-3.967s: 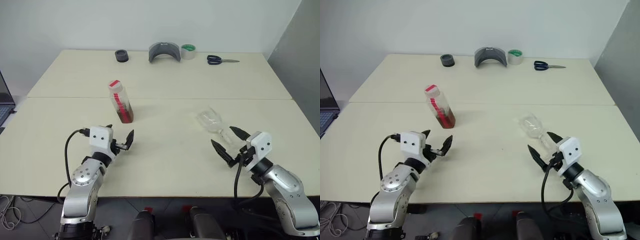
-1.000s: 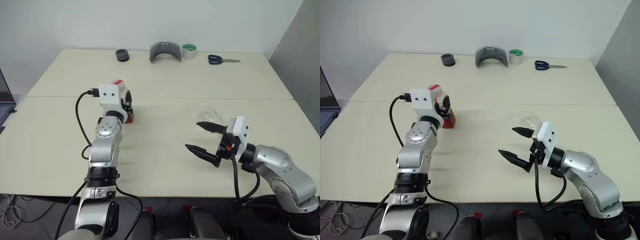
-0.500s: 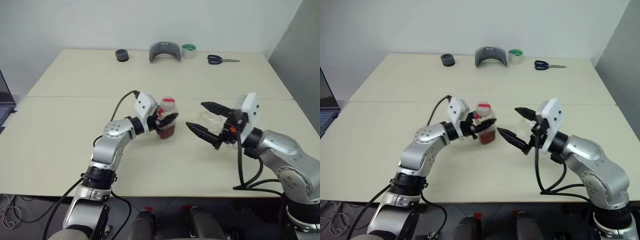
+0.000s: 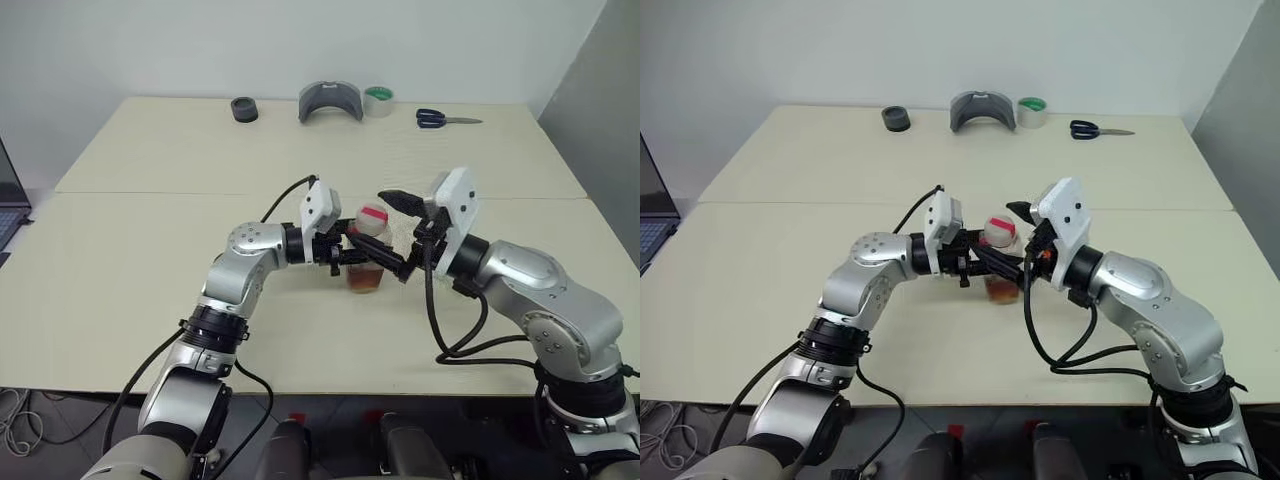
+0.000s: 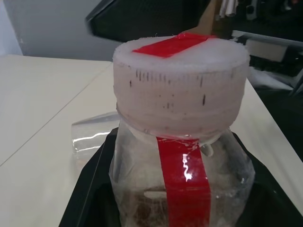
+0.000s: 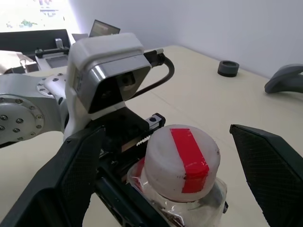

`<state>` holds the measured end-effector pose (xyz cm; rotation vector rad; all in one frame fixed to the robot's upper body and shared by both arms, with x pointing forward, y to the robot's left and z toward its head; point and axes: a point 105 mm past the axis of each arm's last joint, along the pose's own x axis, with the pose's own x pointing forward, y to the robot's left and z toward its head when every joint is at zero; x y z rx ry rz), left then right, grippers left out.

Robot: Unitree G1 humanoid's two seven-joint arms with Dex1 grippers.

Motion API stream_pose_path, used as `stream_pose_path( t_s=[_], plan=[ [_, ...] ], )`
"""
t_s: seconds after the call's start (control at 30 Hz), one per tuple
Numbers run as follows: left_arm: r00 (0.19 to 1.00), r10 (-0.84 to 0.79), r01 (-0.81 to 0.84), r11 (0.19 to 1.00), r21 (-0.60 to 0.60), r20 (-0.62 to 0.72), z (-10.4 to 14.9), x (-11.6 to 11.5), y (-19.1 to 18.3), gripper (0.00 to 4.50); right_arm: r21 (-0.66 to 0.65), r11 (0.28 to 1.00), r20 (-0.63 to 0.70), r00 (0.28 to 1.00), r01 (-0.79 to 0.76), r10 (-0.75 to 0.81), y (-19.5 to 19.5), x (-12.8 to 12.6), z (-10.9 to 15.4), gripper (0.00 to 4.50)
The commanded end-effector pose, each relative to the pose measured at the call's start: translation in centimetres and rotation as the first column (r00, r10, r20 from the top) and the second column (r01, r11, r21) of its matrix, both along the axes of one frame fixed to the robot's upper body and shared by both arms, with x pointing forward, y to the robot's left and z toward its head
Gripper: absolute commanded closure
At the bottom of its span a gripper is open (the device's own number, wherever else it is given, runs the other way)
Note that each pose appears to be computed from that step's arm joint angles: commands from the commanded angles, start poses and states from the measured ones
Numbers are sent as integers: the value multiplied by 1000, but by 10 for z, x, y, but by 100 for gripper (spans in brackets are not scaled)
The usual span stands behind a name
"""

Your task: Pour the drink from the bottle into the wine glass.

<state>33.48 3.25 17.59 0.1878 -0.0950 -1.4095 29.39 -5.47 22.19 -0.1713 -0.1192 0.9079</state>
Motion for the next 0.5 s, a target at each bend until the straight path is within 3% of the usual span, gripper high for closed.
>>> stream_pose_path(
  t_s=[0.03, 0.23, 0.33, 0.5],
  plan=[
    [996, -43, 43, 999, 7, 81, 14, -4, -5, 254, 19, 1000, 63, 998, 18, -19, 3, 1, 11, 0],
    [995, -36, 35, 999, 10, 95, 13, -2, -5, 254, 37, 999, 74, 997, 36, -38, 3, 4, 13, 0],
    [994, -27, 26, 1000, 8, 102, 14, 1, -4, 254, 30, 999, 58, 998, 27, -29, 4, 3, 10, 60],
    [992, 7, -5, 1000, -19, 122, 19, 7, -3, 254, 8, 1000, 23, 1000, 3, -3, 6, -1, 2, 232]
  ],
)
